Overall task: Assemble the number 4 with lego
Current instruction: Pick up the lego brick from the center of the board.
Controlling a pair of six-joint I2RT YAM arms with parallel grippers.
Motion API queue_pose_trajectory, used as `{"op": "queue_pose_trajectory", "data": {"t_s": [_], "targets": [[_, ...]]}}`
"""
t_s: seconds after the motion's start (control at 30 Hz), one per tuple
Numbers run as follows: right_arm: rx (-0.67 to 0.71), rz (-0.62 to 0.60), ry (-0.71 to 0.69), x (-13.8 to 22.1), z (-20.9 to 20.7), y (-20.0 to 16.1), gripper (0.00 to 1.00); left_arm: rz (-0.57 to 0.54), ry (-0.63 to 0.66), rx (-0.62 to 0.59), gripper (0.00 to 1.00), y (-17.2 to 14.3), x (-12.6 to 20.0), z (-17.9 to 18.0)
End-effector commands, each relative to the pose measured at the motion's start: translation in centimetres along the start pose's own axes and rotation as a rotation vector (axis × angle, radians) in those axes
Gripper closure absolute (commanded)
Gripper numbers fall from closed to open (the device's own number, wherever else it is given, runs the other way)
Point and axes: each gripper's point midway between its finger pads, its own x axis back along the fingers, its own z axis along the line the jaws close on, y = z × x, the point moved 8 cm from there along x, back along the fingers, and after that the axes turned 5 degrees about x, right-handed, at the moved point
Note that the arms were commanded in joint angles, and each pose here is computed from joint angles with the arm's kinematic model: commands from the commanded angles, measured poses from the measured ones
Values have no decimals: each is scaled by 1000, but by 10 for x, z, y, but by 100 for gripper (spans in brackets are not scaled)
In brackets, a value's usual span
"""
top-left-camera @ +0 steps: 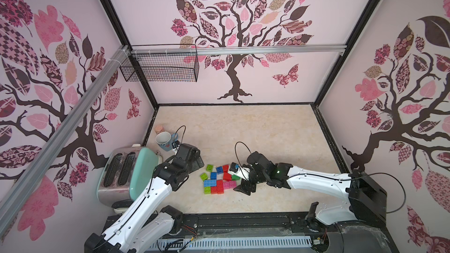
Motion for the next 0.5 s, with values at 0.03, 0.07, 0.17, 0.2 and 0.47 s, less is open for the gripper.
{"op": "queue_pose_trajectory", "data": {"t_s": [0.03, 0.07, 0.17, 0.2, 0.47], "targets": [[185, -57, 67, -9, 3, 14, 33, 24, 62, 92, 2, -10, -7, 20], [172, -71, 60, -12, 1, 19, 37, 30, 72, 118, 2, -10, -10, 25], [141, -91, 48, -21, -7, 32, 45, 78, 54, 197, 2, -13, -17, 35], [137, -99, 48, -24, -9, 36, 45, 80, 54, 214, 2, -14, -19, 39], [114, -41, -15, -64, -22, 68, 46, 33, 148, 253, 2, -12, -16, 51]]}}
